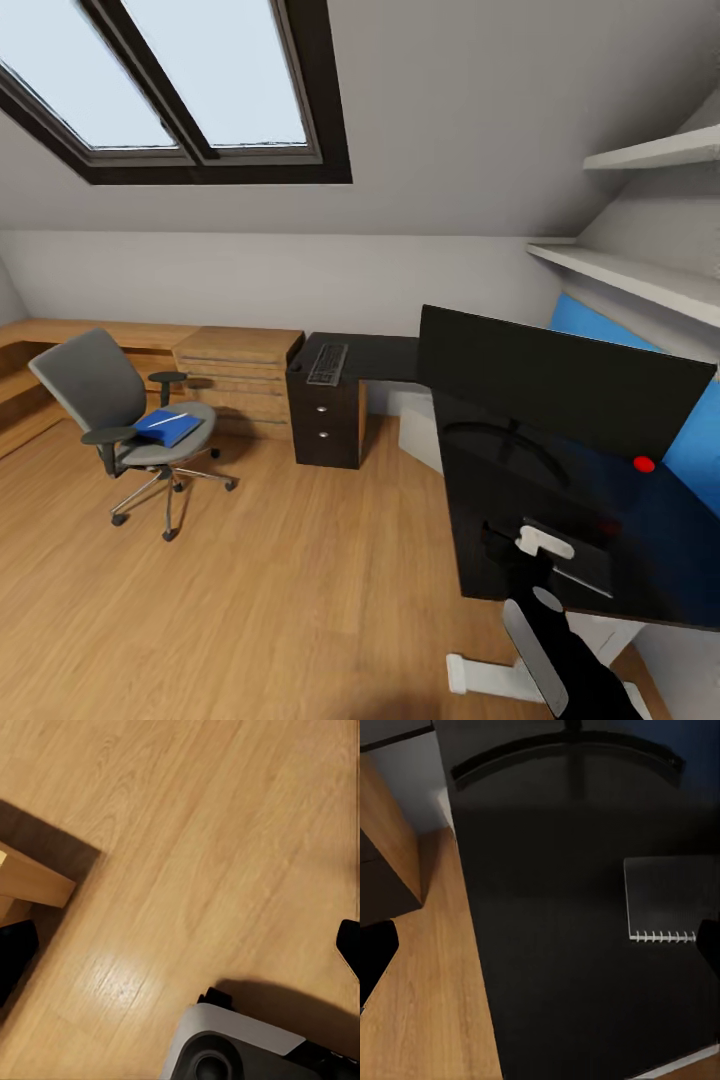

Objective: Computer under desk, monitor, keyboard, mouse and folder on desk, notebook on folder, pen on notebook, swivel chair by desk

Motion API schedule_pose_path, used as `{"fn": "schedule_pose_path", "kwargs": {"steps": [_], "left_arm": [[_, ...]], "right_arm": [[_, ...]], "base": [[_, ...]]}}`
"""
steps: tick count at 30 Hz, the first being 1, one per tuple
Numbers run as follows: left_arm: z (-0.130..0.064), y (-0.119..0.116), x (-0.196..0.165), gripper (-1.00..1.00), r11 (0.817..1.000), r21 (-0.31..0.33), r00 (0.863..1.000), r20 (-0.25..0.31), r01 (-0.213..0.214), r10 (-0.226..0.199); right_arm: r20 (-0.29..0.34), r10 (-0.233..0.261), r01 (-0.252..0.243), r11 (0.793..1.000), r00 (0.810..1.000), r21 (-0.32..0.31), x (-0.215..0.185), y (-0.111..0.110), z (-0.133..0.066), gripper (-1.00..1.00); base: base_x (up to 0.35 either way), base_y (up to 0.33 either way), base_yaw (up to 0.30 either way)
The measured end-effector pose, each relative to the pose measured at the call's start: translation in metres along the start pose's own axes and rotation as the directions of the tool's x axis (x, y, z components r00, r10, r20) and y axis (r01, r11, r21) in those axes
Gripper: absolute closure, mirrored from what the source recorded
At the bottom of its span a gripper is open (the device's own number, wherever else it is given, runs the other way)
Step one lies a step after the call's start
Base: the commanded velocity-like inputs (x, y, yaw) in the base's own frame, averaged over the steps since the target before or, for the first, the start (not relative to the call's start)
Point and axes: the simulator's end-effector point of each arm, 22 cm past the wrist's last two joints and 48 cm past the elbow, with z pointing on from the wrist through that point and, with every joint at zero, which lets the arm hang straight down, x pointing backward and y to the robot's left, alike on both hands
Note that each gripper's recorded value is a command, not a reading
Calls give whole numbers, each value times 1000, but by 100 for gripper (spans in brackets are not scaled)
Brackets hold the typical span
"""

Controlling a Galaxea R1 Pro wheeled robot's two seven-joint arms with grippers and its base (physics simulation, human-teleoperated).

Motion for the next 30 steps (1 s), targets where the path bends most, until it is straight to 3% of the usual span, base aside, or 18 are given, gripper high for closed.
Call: {"fn": "schedule_pose_path", "kwargs": {"steps": [8,15,21,23,24,27,28,30], "left_arm": [[0,0,0,-100,1000,0,1000,1,-1,1],[0,0,0,-100,1000,0,1000,1,-1,1],[0,0,0,-100,1000,-1,1000,0,0,0],[0,1,0,-100,1000,-1,1000,0,1,-1],[0,1,1,-100,1000,-2,1000,-2,0,0],[0,1,1,-100,1000,-3,1000,-2,0,0],[0,1,1,-100,1000,-4,1000,-2,0,0],[0,2,1,-100,1000,-4,1000,-2,0,0]], "right_arm": [[48,19,-20,1000,999,9,-8,-4,1,-100],[58,32,-35,998,998,49,-1,-23,4,-100],[111,50,-58,995,993,76,-2,-35,8,-100],[112,45,-56,994,993,89,-2,-38,15,-100],[91,32,-42,993,995,114,2,-43,28,-100],[76,20,-30,991,997,132,5,-48,35,-100],[51,-1,-7,987,999,162,8,-61,46,-100],[44,-8,0,985,999,170,8,-65,49,-100]], "base": [[129,-300,0],[190,-291,0],[204,-268,0],[112,-120,0],[46,-49,0],[23,-24,0],[6,-7,0],[4,-4,0]]}}
